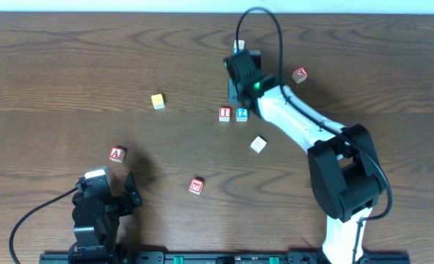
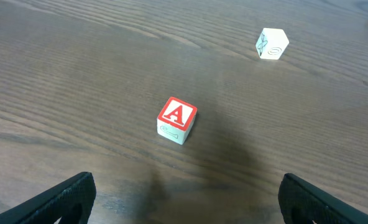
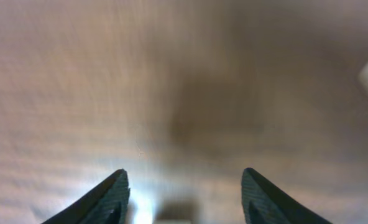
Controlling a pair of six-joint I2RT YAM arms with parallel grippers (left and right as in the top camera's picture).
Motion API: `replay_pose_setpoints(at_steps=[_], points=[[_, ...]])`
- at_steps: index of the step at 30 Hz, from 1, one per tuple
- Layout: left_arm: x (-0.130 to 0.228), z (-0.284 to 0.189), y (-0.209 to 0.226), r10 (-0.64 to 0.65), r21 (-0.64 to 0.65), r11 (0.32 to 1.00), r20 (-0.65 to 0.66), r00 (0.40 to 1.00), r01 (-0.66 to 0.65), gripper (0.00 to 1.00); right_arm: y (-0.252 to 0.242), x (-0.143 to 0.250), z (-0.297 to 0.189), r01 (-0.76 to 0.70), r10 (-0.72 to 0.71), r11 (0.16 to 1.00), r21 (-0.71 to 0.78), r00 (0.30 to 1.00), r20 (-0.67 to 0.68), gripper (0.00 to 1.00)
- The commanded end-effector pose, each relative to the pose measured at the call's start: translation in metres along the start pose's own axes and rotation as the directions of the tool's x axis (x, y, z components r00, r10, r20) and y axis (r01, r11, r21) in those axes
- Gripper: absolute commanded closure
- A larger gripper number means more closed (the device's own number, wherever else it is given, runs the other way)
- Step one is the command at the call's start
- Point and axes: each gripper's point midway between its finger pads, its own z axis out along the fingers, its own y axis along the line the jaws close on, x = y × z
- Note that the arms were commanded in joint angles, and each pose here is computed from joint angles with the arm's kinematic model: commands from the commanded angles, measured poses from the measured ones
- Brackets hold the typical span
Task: Spell out Ai2
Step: 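Place the '2' block to the right of the 'I' block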
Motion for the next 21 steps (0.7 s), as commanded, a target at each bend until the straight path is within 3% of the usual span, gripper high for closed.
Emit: replay_pose_setpoints(at_steps=[1, 4, 7, 8, 17, 21], points=[[0.002, 0.001, 0.002, 0.006, -0.011, 1.0, -0.002, 1.0, -0.006, 0.05, -0.003, -0.055, -0.019, 0.031, -0.032, 0.999, 0.014, 0.992, 0.121, 0.39], [0.002, 0.001, 0.002, 0.006, -0.011, 1.0, -0.002, 1.0, -0.006, 0.05, 0.008, -0.081, -0.043, 0.053, -0.049, 0.998, -0.026, 0.989, 0.142, 0.37], [0.002, 0.001, 0.002, 0.006, -0.011, 1.0, -0.002, 1.0, -0.006, 0.05, 0.017, -0.087, -0.073, 0.071, -0.063, 0.995, -0.072, 0.992, 0.109, 0.27], [0.002, 0.001, 0.002, 0.006, -0.011, 1.0, -0.002, 1.0, -0.006, 0.05, 0.021, -0.086, -0.085, 0.079, -0.07, 0.992, -0.098, 0.993, 0.092, 0.3], [0.002, 0.001, 0.002, 0.006, -0.011, 1.0, -0.002, 1.0, -0.006, 0.05, 0.019, -0.044, -0.191, 0.151, -0.151, 0.965, -0.217, 0.988, 0.013, 0.27], [0.001, 0.001, 0.003, 0.008, -0.017, 1.0, 0.003, 1.0, -0.008, 0.05, -0.005, -0.008, -0.211, 0.167, -0.169, 0.962, -0.218, 0.986, 0.009, 0.25]])
